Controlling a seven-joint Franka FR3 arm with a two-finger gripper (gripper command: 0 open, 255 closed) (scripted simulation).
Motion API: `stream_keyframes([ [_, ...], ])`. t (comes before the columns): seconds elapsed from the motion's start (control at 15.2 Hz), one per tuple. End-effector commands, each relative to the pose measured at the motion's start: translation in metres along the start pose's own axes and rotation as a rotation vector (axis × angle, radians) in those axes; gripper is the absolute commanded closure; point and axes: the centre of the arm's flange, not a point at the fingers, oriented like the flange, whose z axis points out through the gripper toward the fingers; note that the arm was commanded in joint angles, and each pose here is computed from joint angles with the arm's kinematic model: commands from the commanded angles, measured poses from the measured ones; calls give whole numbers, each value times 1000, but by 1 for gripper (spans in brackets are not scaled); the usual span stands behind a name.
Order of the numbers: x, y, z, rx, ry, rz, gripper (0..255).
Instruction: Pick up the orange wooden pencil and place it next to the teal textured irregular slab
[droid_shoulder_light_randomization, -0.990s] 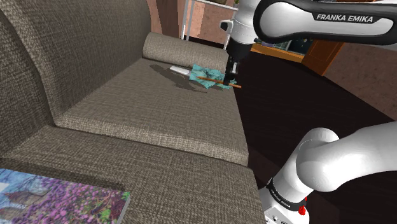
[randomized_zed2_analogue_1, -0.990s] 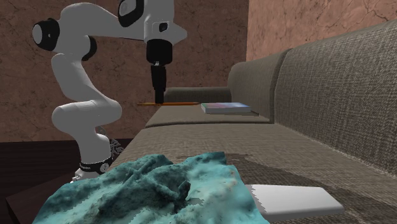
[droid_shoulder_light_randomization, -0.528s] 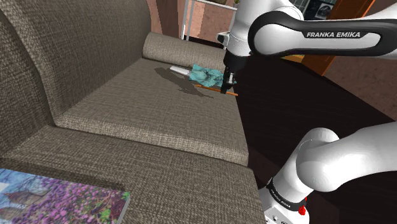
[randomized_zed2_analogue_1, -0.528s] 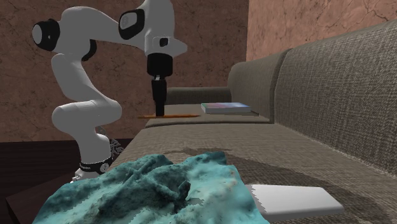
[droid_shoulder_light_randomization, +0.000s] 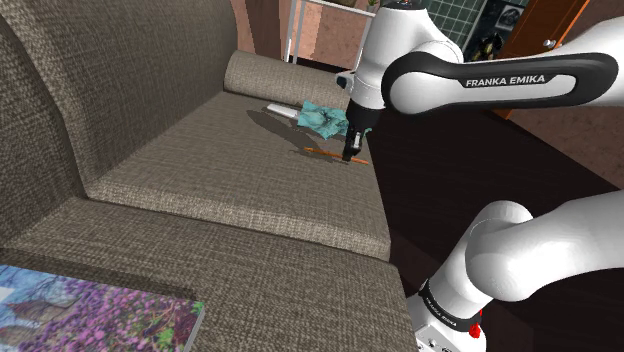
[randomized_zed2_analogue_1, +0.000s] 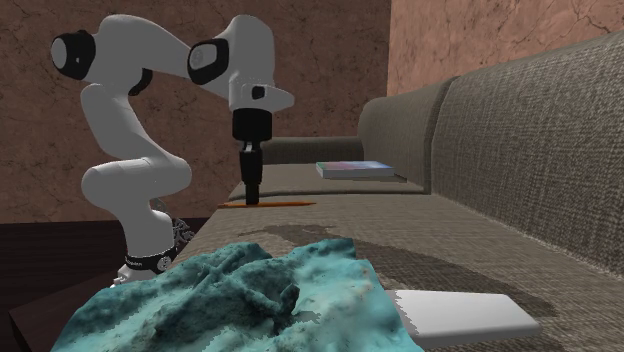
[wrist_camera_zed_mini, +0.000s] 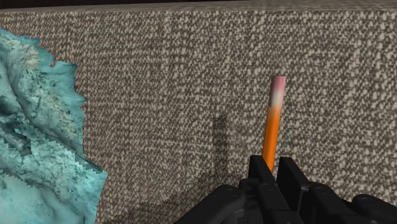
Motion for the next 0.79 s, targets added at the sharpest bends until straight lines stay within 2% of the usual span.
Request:
stream_keyframes([
  [0.0,0,-4,14,0,0,0,255],
  [0.53,0,-4,14,0,0,0,255],
  [0.59,0,-4,14,0,0,0,0],
  [0.73,0,-4,14,0,0,0,0],
])
